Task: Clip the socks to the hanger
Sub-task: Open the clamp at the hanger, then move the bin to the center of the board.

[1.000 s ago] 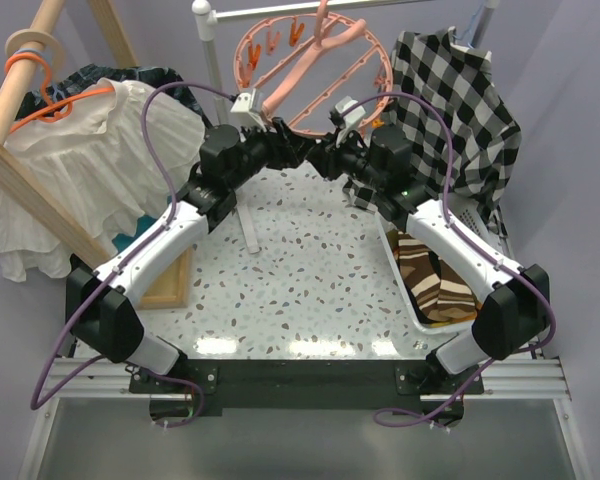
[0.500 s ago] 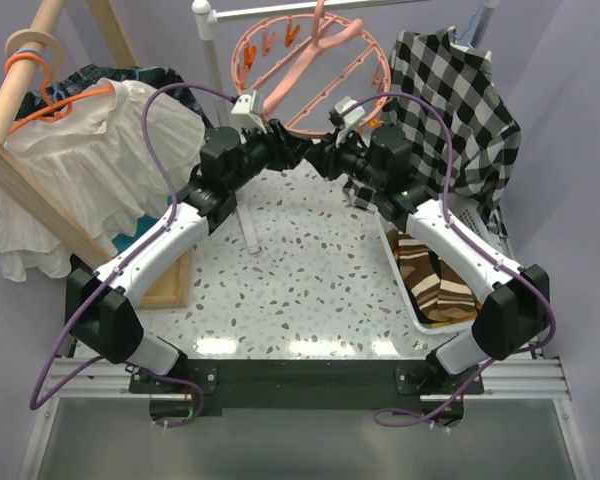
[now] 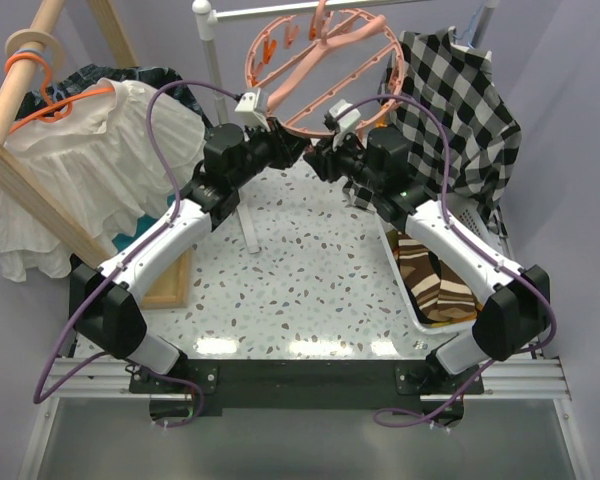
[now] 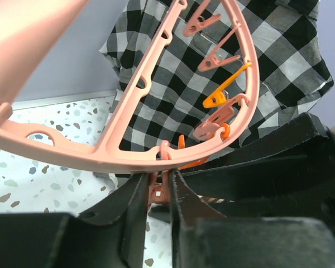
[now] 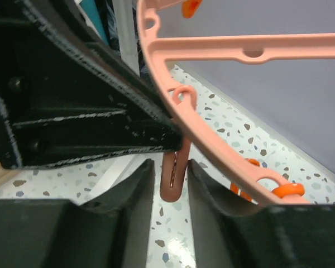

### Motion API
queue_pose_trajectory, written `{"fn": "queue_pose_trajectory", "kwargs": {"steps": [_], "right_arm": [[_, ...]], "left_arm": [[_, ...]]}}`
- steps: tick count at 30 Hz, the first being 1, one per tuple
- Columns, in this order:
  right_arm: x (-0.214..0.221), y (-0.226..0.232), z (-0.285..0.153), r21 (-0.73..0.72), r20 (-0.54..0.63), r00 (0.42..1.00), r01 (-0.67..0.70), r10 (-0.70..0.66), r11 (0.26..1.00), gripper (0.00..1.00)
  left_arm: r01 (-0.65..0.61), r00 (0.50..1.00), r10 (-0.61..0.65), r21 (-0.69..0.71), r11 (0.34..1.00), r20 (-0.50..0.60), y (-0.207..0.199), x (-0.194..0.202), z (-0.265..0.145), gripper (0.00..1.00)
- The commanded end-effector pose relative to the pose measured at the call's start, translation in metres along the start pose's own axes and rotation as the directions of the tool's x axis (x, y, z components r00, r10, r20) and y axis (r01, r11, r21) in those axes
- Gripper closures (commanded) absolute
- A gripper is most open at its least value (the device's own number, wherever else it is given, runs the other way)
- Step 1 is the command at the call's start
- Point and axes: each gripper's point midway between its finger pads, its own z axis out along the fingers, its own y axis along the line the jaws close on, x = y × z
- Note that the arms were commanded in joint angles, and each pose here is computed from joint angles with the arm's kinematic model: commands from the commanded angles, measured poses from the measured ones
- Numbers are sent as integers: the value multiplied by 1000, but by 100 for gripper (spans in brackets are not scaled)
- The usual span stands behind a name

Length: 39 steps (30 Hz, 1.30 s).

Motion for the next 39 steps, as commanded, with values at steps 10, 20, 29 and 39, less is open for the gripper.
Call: {"fn": "queue_pose_trajectory", "kwargs": {"steps": [10, 20, 29, 39], "right_arm": [[10, -23, -83, 283, -177, 981, -28, 81, 959, 31], [118, -88, -179, 674, -404, 826, -22, 394, 738, 32], [178, -140, -183, 799, -340, 710, -128, 617, 587, 40], [269, -114, -204, 833, -405, 507, -139, 761, 536, 50]], "left_arm": [[-40, 996, 41, -6, 999, 74, -6, -25, 5, 85], [-33, 997, 34, -18, 999, 76, -3, -24, 1, 84], [-33, 995, 35, -26, 999, 89, -4, -28, -5, 84], [-33, 996, 35, -33, 999, 77, -1, -22, -9, 85]]}}
